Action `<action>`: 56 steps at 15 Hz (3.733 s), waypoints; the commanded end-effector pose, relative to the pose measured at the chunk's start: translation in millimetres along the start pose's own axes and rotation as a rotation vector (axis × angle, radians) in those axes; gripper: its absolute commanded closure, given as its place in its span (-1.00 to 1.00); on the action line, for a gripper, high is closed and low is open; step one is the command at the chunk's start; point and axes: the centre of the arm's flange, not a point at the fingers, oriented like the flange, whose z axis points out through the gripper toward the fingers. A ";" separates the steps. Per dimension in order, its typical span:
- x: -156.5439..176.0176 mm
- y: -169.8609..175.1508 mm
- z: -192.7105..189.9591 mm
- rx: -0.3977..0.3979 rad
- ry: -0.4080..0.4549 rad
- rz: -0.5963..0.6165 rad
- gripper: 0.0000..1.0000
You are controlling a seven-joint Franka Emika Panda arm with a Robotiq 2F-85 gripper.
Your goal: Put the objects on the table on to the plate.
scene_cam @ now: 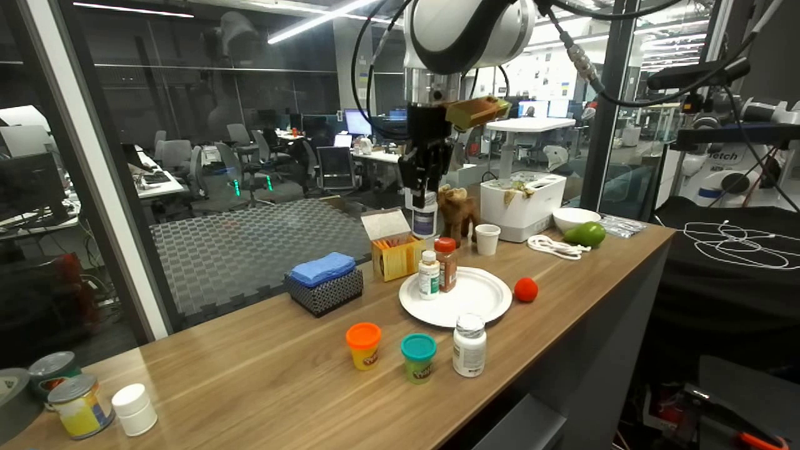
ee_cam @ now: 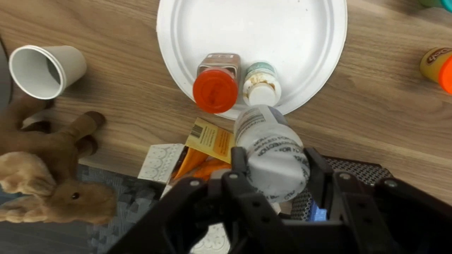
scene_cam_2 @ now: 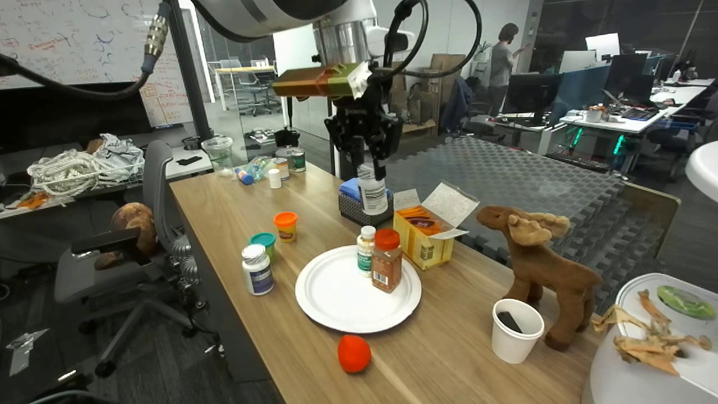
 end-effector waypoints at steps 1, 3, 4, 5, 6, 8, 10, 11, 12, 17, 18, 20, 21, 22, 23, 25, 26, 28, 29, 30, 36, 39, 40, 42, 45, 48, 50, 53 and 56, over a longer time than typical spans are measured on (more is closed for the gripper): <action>-24.4 23.6 -30.6 -0.027 0.035 0.060 0.61; -31.7 35.3 -30.7 -0.040 0.024 0.082 0.61; -35.5 38.8 -26.3 -0.044 0.009 0.088 0.61; -39.3 42.1 -20.8 -0.053 -0.003 0.096 0.61; -44.6 44.0 -12.4 -0.059 -0.024 0.106 0.61; -54.9 45.9 8.9 -0.040 -0.066 0.130 0.61; -63.4 44.4 29.8 -0.014 -0.097 0.144 0.61; -67.0 43.4 38.2 -0.011 -0.113 0.148 0.61; -68.9 42.5 47.8 -0.006 -0.116 0.158 0.61; -67.4 53.9 89.0 0.021 -0.100 0.270 0.61; -67.7 57.6 95.7 0.021 -0.101 0.292 0.61; -69.1 63.8 108.5 0.032 -0.102 0.332 0.61; -69.9 66.3 113.8 0.037 -0.102 0.352 0.61; -70.1 69.3 118.6 0.047 -0.096 0.380 0.61; -70.2 71.4 122.2 0.057 -0.094 0.403 0.61; -69.1 75.1 124.1 0.071 -0.077 0.447 0.61; -68.3 75.7 124.1 0.084 -0.069 0.459 0.61; -67.7 76.2 126.0 0.087 -0.059 0.479 0.61; -68.4 75.6 126.5 0.082 -0.056 0.482 0.61; -69.5 74.0 126.1 0.080 -0.055 0.479 0.57; -64.3 71.1 80.0 -0.008 -0.023 0.445 -0.96; -50.6 62.7 30.4 -0.030 0.051 0.415 -1.00; -43.4 54.5 14.4 -0.023 0.062 0.376 -1.00; -27.1 31.6 -5.7 -0.004 0.052 0.297 -0.99; -12.2 -15.0 -25.9 0.063 0.033 0.169 -1.00; -11.3 -73.7 -21.4 0.151 -0.025 0.020 -1.00; -17.4 -104.8 -9.4 0.206 -0.075 -0.071 -1.00; -28.9 -144.5 18.0 0.286 -0.143 -0.209 -1.00; -36.9 -177.6 46.9 0.312 -0.185 -0.321 -1.00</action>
